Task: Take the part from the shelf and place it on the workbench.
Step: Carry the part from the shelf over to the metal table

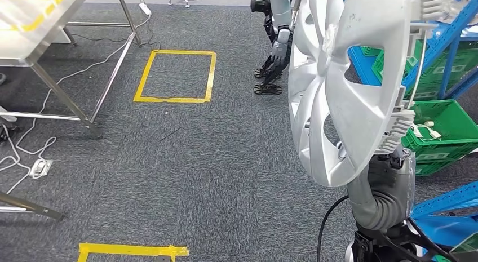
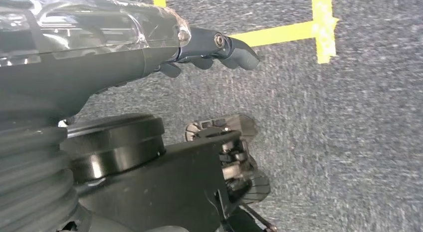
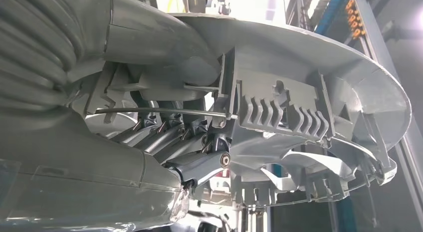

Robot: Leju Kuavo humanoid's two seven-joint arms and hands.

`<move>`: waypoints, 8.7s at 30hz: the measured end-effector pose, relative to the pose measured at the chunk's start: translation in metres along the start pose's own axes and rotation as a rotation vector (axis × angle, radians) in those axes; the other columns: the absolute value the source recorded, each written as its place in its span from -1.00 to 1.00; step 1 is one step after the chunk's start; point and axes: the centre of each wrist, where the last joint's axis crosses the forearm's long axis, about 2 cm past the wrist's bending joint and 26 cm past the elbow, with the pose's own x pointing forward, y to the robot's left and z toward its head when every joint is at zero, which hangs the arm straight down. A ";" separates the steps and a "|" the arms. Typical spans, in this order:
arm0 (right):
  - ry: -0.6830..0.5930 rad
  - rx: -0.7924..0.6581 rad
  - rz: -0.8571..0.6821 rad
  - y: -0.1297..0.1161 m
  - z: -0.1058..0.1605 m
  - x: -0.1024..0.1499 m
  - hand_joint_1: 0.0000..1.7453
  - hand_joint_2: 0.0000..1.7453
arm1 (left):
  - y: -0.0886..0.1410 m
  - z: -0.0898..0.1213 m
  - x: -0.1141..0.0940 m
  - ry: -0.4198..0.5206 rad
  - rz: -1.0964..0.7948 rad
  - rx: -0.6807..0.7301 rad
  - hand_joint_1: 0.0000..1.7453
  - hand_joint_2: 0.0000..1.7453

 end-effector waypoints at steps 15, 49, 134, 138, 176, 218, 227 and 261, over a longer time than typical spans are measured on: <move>0.006 0.000 -0.002 0.000 -0.001 -0.002 1.00 1.00 | 0.002 0.000 -0.002 0.003 0.002 0.003 -1.00 1.00; -0.006 0.003 0.035 0.000 0.000 -0.002 1.00 1.00 | 0.000 0.000 0.000 0.003 0.005 0.003 -1.00 1.00; 0.011 -0.012 0.062 -0.004 0.017 0.002 1.00 1.00 | -0.008 0.002 0.001 0.015 -0.024 0.003 -1.00 1.00; 0.021 -0.019 0.057 -0.006 0.024 0.002 1.00 1.00 | -0.009 0.002 0.001 0.013 -0.026 0.003 -1.00 1.00; -0.038 0.072 -0.085 0.014 0.004 -0.031 1.00 1.00 | 0.028 -0.004 -0.007 0.026 0.059 0.086 -1.00 1.00; -0.055 0.024 -0.092 0.019 -0.018 -0.031 1.00 1.00 | 0.019 -0.003 -0.004 -0.041 0.071 0.071 -1.00 1.00; -0.088 0.020 -0.075 0.012 -0.033 -0.018 1.00 1.00 | 0.011 -0.001 -0.005 -0.017 0.095 0.053 -1.00 1.00; -0.074 0.023 -0.120 0.009 -0.029 -0.020 1.00 1.00 | 0.002 0.000 -0.004 0.029 0.137 0.025 -1.00 1.00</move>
